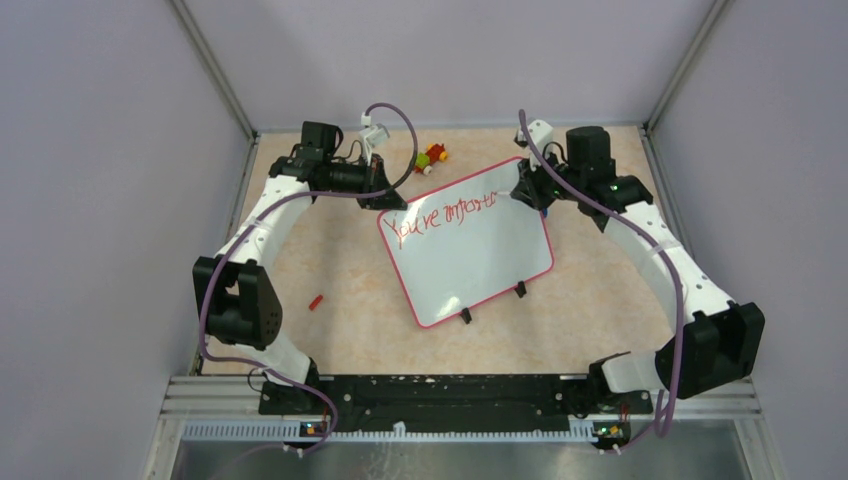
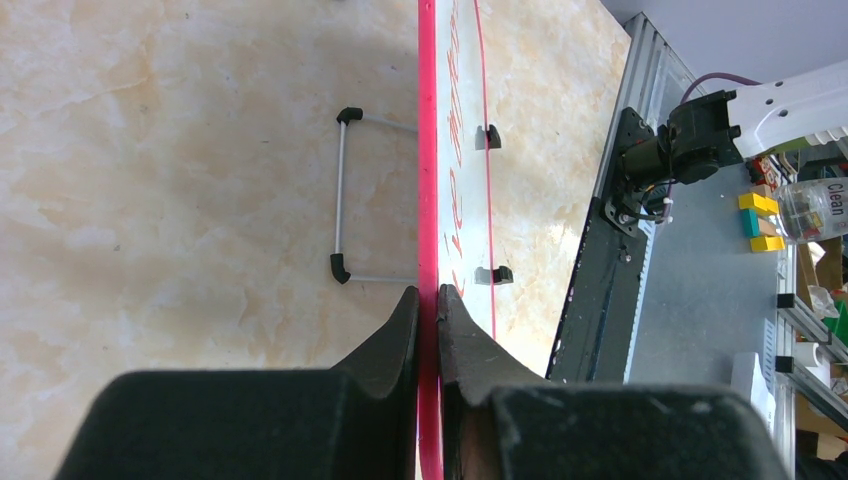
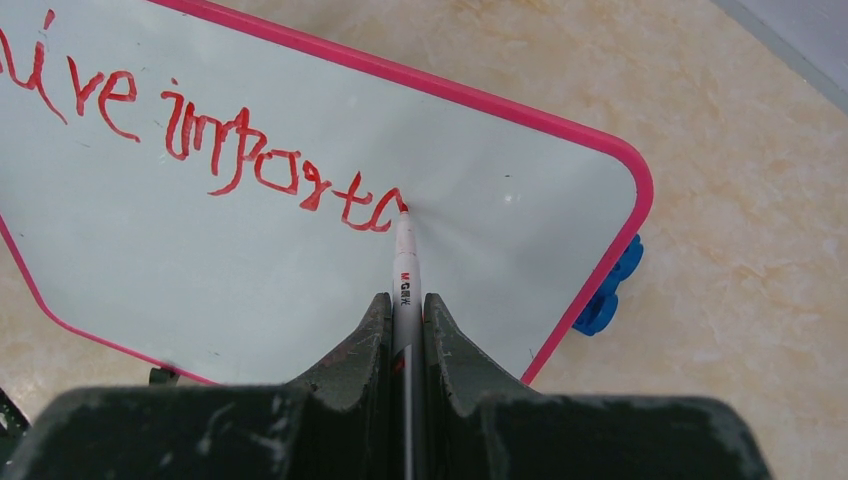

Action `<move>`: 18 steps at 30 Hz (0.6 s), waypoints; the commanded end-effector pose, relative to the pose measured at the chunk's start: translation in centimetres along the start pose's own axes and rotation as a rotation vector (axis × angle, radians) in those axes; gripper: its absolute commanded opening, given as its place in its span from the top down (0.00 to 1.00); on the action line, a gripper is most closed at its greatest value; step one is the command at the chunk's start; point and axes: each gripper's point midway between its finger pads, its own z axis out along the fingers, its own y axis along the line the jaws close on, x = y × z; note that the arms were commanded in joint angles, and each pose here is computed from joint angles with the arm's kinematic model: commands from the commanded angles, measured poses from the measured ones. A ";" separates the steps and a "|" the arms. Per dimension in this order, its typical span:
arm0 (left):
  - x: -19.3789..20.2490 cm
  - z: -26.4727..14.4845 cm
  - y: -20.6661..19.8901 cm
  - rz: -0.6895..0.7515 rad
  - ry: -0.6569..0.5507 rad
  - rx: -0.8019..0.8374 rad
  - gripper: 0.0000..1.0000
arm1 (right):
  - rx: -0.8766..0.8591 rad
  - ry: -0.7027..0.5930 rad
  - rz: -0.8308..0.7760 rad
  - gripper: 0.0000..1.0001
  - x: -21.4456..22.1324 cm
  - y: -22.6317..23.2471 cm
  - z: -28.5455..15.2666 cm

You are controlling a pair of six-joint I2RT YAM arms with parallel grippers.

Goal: Write a sentence on the whiteboard

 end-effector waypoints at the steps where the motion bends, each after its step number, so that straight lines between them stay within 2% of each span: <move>1: -0.2 0.5 -0.7 0.020 0.008 0.029 1.00 | 0.004 -0.026 -0.015 1.00 -0.4 -0.2 -0.4; 10: -0.2 0.5 -0.7 0.018 0.007 0.030 1.00 | -0.003 -0.011 -0.021 1.00 0.5 0.4 -1.2; 18: -0.2 0.4 -0.8 0.019 0.006 0.031 1.00 | 0.032 -0.057 -0.043 1.00 -1.7 -0.2 -2.5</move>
